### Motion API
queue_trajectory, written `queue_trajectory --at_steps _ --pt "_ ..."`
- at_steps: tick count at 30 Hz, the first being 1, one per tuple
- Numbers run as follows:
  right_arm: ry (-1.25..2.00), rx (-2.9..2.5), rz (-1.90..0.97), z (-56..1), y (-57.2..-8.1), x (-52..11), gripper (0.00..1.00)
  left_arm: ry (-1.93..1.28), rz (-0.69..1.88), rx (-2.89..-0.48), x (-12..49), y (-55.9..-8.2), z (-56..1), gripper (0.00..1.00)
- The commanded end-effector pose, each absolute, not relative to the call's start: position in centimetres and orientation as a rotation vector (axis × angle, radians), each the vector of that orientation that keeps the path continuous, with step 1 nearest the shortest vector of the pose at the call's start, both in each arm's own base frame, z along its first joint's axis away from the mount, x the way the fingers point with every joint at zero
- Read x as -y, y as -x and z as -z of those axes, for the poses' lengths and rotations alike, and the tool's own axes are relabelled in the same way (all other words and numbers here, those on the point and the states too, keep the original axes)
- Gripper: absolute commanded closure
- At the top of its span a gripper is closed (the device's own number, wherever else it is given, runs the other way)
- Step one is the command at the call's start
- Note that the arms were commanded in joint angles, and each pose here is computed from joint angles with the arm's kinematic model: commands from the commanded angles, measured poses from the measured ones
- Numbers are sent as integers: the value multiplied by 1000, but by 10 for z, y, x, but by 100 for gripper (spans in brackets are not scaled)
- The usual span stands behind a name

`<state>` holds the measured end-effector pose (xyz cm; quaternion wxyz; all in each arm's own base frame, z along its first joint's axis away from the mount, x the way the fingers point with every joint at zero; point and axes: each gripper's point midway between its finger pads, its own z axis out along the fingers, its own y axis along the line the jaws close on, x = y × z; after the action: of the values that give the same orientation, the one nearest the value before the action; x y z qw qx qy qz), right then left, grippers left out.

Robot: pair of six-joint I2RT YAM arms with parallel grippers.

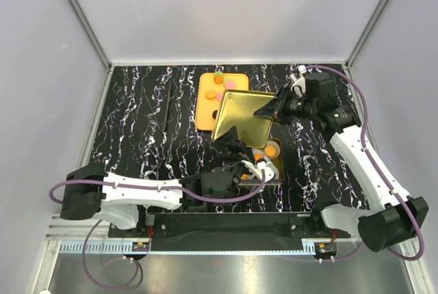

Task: Pack the cookies

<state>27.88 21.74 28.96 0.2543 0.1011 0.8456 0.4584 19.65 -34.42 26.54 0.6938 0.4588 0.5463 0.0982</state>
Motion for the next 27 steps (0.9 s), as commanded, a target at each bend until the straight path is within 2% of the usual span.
queue_trajectory --at_steps 1,5,6,8,9,12,13,15,16,18,20,21,23,24,27 --pt "-225 -2226 -1311 -320 -268 -218 100 -828 -274 -1147 329 -210 -313 11" --pt "-229 -2225 -1320 -319 -263 -218 100 -784 -286 -1101 326 -212 -328 21" --pt "-229 -2224 -1322 -318 -263 -218 100 -790 -297 -1092 328 -214 -327 30" --pt "-231 -2229 -1322 -316 -262 -217 100 -792 -321 -1062 329 -214 -332 38" --pt "-236 -2232 -1323 -315 -262 -217 100 -813 -339 -1054 332 -214 -328 46" --pt "-232 -2228 -1331 -317 -261 -218 99 -833 -359 -1025 337 -214 -331 62" --pt "-230 -2229 -1330 -316 -261 -218 99 -838 -365 -1017 339 -214 -330 72" --pt "-230 -2230 -1327 -315 -261 -218 98 -813 -378 -993 337 -214 -338 81" --pt "-230 -2231 -1325 -314 -261 -217 98 -814 -389 -984 337 -214 -340 95" --pt "-231 -2230 -1321 -313 -261 -217 94 -801 -385 -979 338 -214 -347 100" --pt "-229 -2229 -1307 -311 -261 -215 87 -820 -387 -985 341 -214 -348 100" --pt "-226 -2225 -1283 -310 -262 -213 78 -831 -381 -991 343 -214 -348 100" --pt "-218 -2212 -1250 -310 -263 -209 67 -853 -338 -1016 347 -213 -345 100" --pt "-210 -2207 -1203 -309 -264 -205 53 -855 -313 -1030 349 -213 -348 100" --pt "-195 -2176 -1109 -312 -268 -194 39 -903 -185 -1098 358 -207 -342 100"
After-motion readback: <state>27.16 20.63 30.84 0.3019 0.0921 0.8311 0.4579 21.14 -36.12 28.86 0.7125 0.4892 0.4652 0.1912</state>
